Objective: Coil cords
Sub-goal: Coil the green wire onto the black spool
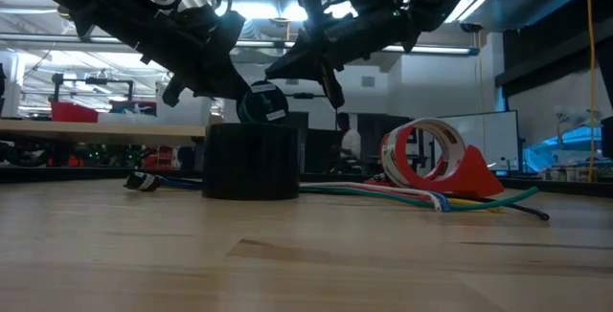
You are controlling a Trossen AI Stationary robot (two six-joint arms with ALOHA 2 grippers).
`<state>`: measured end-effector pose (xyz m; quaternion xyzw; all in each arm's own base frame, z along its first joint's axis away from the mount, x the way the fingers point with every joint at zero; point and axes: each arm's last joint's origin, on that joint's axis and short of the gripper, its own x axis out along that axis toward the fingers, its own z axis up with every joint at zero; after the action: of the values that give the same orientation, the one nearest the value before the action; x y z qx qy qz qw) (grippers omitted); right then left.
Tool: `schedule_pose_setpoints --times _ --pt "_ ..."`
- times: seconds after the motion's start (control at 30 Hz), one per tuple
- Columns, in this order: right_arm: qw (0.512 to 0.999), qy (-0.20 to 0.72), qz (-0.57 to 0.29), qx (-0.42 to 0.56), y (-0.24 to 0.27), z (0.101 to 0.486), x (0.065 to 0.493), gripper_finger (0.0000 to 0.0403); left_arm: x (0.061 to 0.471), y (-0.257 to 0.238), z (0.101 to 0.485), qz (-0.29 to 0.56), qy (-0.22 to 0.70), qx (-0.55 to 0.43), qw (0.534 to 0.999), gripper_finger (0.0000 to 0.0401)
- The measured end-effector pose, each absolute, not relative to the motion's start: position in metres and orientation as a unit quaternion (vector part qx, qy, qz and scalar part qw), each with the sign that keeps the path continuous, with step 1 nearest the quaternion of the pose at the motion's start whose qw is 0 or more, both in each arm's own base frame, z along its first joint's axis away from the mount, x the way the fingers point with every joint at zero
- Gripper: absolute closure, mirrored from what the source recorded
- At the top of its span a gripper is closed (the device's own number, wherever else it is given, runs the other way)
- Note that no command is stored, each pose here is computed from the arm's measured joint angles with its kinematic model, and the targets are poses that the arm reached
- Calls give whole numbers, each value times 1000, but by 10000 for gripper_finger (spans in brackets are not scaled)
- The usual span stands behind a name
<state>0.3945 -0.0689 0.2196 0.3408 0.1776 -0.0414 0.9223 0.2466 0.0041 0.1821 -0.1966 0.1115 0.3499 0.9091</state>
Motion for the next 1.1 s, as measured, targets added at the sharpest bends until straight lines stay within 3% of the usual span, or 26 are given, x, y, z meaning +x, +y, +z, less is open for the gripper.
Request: schedule_pose_setpoints --times 1.1 --pt "930 143 -88 329 -65 221 399 400 257 28 184 395 27 -253 883 401"
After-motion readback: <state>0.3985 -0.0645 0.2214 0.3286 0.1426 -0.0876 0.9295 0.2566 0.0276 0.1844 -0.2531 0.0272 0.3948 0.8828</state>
